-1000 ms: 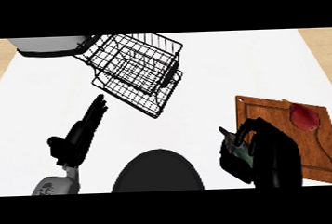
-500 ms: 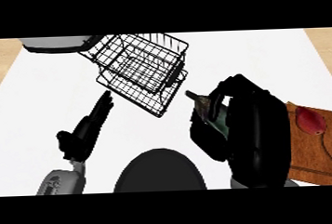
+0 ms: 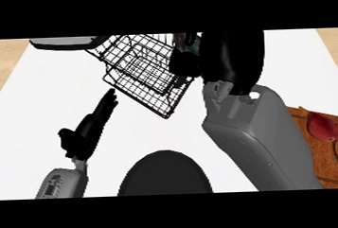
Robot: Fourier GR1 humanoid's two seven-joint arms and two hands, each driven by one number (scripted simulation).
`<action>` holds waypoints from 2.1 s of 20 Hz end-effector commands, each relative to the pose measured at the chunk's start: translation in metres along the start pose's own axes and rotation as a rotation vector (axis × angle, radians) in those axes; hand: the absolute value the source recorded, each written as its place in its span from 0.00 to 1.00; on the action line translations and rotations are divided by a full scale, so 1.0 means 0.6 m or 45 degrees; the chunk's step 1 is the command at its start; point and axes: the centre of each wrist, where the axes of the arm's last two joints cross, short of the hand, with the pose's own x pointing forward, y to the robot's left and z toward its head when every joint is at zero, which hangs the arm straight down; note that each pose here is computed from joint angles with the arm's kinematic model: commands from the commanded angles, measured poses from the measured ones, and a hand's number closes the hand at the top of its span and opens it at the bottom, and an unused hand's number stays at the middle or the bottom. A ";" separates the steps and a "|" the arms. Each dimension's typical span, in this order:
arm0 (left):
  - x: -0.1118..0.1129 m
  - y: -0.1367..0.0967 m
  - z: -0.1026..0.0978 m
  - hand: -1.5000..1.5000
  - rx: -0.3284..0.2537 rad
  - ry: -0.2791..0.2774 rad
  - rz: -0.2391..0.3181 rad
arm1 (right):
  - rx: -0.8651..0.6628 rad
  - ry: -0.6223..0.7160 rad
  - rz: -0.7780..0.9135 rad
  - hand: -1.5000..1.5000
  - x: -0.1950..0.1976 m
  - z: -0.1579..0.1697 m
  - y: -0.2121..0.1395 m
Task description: Pick the eggplant from the cutting board and place it in the tiered basket
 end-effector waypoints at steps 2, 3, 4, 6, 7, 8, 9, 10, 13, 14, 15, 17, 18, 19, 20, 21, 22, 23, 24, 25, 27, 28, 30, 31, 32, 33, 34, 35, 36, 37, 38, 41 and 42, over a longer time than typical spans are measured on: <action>-0.007 -0.020 0.002 0.50 -0.020 -0.005 0.005 | 0.057 0.227 -0.034 1.00 0.055 -0.075 0.012; 0.011 -0.013 -0.008 0.50 -0.020 -0.023 -0.011 | 0.062 0.231 -0.033 1.00 0.068 -0.079 0.021; 0.022 -0.009 -0.001 0.50 -0.011 -0.009 -0.014 | 0.089 0.221 -0.022 1.00 0.073 -0.081 0.030; -0.018 0.000 0.001 0.50 -0.008 -0.015 -0.026 | 0.106 0.229 -0.029 1.00 0.058 -0.100 0.064; -0.001 -0.002 -0.002 0.50 -0.019 0.002 0.002 | 0.123 0.236 0.001 1.00 0.080 -0.106 0.062; -0.009 -0.012 0.001 0.50 -0.004 -0.021 -0.007 | 0.144 0.218 -0.013 1.00 0.086 -0.123 0.058; 0.006 -0.013 0.002 0.50 -0.050 -0.018 -0.008 | 0.130 0.262 -0.028 1.00 0.054 -0.119 0.096; 0.013 -0.015 -0.011 0.50 -0.039 0.001 0.010 | 0.135 0.236 -0.015 1.00 0.048 -0.132 0.105; 0.013 0.008 -0.003 0.50 -0.064 -0.008 0.012 | 0.139 0.256 -0.014 1.00 0.074 -0.135 0.116; 0.011 -0.016 -0.003 0.50 -0.078 -0.026 -0.010 | 0.137 0.246 -0.029 1.00 0.083 -0.140 0.116; 0.008 -0.036 -0.017 0.50 -0.059 -0.006 0.007 | 0.118 0.241 -0.045 1.00 0.082 -0.146 0.118; 0.035 -0.011 -0.024 0.50 -0.063 -0.030 -0.013 | 0.161 0.214 -0.096 1.00 0.088 -0.159 0.112; 0.023 -0.046 -0.034 0.50 -0.083 -0.048 -0.011 | 0.172 0.247 -0.121 1.00 0.070 -0.152 0.134; 0.021 -0.013 -0.031 0.50 -0.064 -0.033 -0.021 | 0.163 0.258 -0.154 1.00 0.076 -0.158 0.129; 0.004 -0.028 -0.018 0.50 -0.066 -0.035 -0.005 | 0.181 0.274 -0.151 1.00 0.094 -0.153 0.125; 0.023 -0.052 -0.039 0.50 -0.099 -0.032 -0.018 | 0.181 0.269 -0.200 1.00 0.081 -0.157 0.132; 0.025 -0.026 -0.044 0.50 -0.075 -0.037 -0.012 | 0.188 0.301 -0.208 1.00 0.068 -0.161 0.142; 0.016 -0.036 -0.031 0.50 -0.086 -0.039 0.004 | 0.206 0.316 -0.275 1.00 0.071 -0.163 0.136; 0.022 -0.019 -0.040 0.50 -0.059 -0.025 -0.013 | 0.222 0.292 -0.280 1.00 0.085 -0.163 0.130; 0.003 -0.019 -0.028 0.50 -0.065 -0.019 -0.020 | 0.279 0.361 -0.325 1.00 0.099 -0.167 0.115; 0.010 -0.020 -0.026 0.50 -0.090 -0.041 -0.013 | 0.298 0.578 -0.475 1.00 0.055 -0.182 0.132; 0.004 -0.043 -0.027 0.50 -0.105 -0.023 -0.013 | 0.328 0.628 -0.506 1.00 0.065 -0.179 0.128; 0.004 -0.026 -0.027 0.50 -0.113 -0.034 0.022 | 0.356 0.641 -0.566 0.00 0.046 -0.182 0.140; 0.022 -0.019 -0.031 0.50 -0.071 -0.037 -0.010 | 0.382 0.642 -0.585 0.00 0.068 -0.183 0.127; 0.028 -0.023 -0.035 0.50 -0.085 -0.036 -0.002 | 0.360 0.644 -0.645 0.00 0.061 -0.183 0.130; 0.006 -0.028 -0.023 0.50 -0.070 -0.025 -0.001 | 0.362 0.627 -0.664 0.00 0.070 -0.184 0.125; 0.017 -0.009 -0.031 0.50 -0.092 -0.037 -0.016 | 0.302 0.636 -0.695 0.00 0.050 -0.183 0.141; 0.008 -0.009 -0.030 0.50 -0.081 -0.015 -0.014 | 0.297 0.590 -0.701 0.00 0.048 -0.184 0.142; 0.008 -0.033 -0.028 0.50 -0.060 -0.019 -0.010 | 0.225 0.596 -0.704 0.00 0.052 -0.184 0.143; 0.004 -0.015 -0.022 0.50 -0.042 -0.011 0.007 | 0.213 0.593 -0.715 0.00 0.051 -0.182 0.145; 0.002 -0.034 -0.027 0.50 -0.062 -0.026 0.003 | 0.104 0.567 -0.709 0.00 0.072 -0.176 0.141; -0.005 0.009 -0.012 0.50 -0.012 0.003 0.020 | -0.083 0.543 -0.636 0.00 0.055 -0.178 0.158; -0.003 0.002 -0.004 0.50 0.030 0.022 0.006 | -0.169 0.549 -0.629 0.00 0.049 -0.186 0.154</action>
